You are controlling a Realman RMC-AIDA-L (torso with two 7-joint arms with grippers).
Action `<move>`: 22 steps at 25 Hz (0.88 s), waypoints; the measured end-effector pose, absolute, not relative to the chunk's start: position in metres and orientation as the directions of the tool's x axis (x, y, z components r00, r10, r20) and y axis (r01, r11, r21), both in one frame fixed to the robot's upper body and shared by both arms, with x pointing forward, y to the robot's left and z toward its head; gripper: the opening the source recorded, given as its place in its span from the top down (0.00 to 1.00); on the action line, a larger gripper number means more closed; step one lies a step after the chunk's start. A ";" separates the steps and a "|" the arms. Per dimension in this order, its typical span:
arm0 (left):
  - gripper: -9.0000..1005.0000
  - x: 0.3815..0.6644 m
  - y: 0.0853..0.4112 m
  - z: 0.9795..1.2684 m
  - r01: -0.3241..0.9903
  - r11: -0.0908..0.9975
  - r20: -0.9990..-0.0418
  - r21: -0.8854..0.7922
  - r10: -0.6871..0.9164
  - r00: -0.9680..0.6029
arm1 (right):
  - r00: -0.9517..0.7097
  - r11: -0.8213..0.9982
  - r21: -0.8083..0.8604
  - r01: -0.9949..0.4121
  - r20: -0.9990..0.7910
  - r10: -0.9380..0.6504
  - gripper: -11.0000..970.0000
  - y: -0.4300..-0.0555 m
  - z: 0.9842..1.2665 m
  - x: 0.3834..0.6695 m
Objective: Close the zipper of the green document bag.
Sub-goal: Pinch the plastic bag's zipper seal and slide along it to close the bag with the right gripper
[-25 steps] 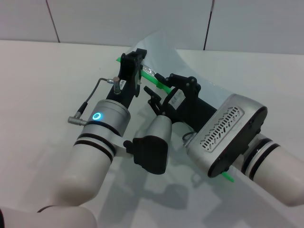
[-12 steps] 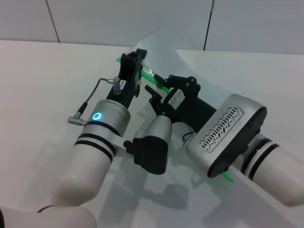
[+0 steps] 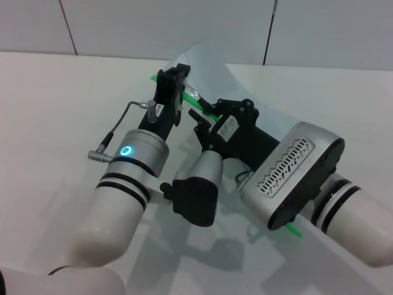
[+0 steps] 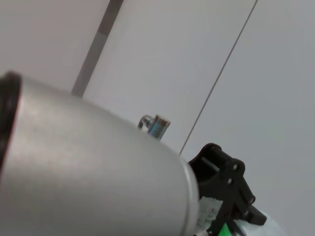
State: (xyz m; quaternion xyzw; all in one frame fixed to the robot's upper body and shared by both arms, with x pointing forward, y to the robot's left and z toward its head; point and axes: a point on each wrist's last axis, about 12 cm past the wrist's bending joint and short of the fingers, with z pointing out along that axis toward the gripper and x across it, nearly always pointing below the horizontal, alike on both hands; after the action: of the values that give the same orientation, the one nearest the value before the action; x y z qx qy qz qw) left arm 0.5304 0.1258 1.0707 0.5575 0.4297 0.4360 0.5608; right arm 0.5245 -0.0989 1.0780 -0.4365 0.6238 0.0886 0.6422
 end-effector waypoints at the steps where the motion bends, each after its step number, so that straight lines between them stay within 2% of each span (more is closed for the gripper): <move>1: 0.94 0.530 0.126 1.071 -0.010 -0.002 0.004 1.000 0.968 0.250 | 0.207 0.605 -0.450 -0.657 -0.879 -0.429 0.80 -0.099 1.078 0.524; 6: 0.94 0.530 0.126 1.070 -0.008 -0.003 0.004 1.000 0.968 0.251 | 0.214 0.614 -0.450 -0.649 -0.882 -0.420 0.85 -0.098 1.079 0.525; 22: 0.94 0.530 0.126 1.071 -0.012 -0.002 0.005 1.000 0.968 0.250 | 0.228 0.597 -0.471 -0.649 -0.870 -0.438 0.89 -0.097 1.077 0.523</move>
State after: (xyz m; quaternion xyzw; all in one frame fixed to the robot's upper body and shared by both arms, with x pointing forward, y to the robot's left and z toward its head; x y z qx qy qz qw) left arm 0.5302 0.1261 1.0707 0.5571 0.4293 0.4369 0.5608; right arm 0.5226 -0.0975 1.0766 -0.4412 0.6160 0.0816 0.6475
